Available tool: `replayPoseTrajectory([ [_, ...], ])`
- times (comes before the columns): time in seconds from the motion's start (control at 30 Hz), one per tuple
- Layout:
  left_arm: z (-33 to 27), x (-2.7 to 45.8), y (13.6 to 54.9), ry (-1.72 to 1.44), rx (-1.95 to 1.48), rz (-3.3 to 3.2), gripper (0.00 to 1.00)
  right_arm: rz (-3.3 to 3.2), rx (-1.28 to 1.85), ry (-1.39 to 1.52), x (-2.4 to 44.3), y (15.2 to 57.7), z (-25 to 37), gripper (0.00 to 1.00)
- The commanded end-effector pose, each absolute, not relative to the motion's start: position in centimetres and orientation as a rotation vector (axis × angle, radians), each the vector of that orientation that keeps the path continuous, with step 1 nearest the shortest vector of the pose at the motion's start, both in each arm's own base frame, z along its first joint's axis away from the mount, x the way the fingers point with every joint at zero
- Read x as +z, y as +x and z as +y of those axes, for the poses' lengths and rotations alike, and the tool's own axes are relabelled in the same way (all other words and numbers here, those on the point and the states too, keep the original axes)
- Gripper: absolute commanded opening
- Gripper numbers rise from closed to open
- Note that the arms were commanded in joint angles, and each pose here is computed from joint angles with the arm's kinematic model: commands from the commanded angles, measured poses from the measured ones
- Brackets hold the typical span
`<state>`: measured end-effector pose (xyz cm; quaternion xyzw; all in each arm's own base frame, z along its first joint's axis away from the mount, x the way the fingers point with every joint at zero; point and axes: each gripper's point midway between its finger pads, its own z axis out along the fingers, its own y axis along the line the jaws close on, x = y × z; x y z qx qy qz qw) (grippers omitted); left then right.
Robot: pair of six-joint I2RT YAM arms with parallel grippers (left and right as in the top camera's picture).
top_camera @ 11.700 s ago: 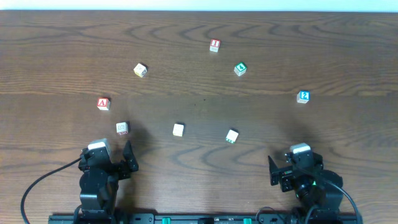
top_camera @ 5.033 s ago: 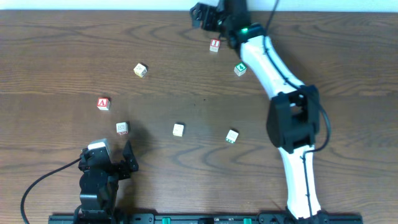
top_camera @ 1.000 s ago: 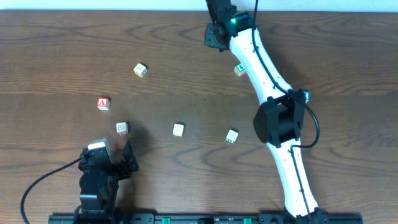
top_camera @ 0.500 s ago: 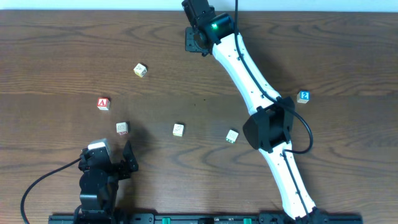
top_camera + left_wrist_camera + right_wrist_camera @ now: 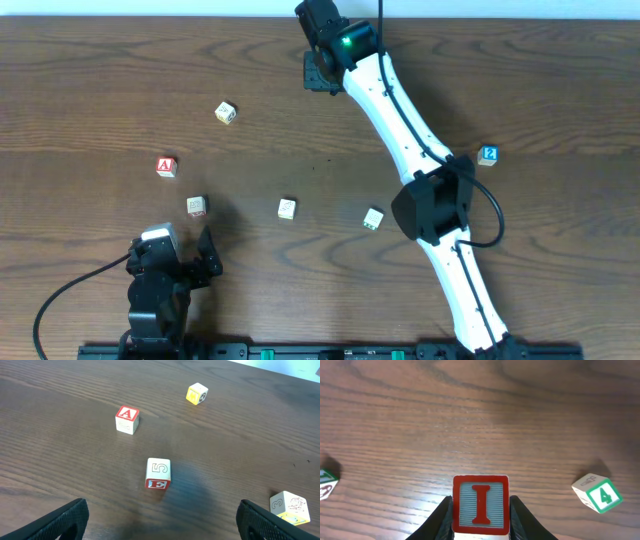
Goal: Spell out Ai2
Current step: 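Lift the red 'I' block and carry it toward table center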
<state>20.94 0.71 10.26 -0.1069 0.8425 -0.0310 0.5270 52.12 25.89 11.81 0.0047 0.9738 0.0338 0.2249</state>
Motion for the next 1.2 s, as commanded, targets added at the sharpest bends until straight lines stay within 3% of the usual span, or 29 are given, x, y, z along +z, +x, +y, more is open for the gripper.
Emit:
replayPoseTrajectory([
  [0.0, 0.8, 9.7, 20.9, -0.243, -0.058, 2.024, 0.95, 2.621, 0.101, -0.009, 16.6, 51.0, 24.9, 0.01],
  [0.3, 0.8, 9.7, 20.9, -0.243, -0.058, 2.024, 0.96, 2.474, 0.254, -0.015, 19.4, 43.8, 25.1, 0.01],
  [0.53, 0.8, 9.7, 20.9, -0.243, -0.059, 2.023, 0.95, 2.593, 0.245, 0.054, 14.8, 38.8, 25.4, 0.01],
  [1.17, 0.8, 9.7, 20.9, -0.243, -0.059, 2.023, 0.95, 2.690, 0.099, 0.334, 5.4, 38.1, 27.0, 0.01],
])
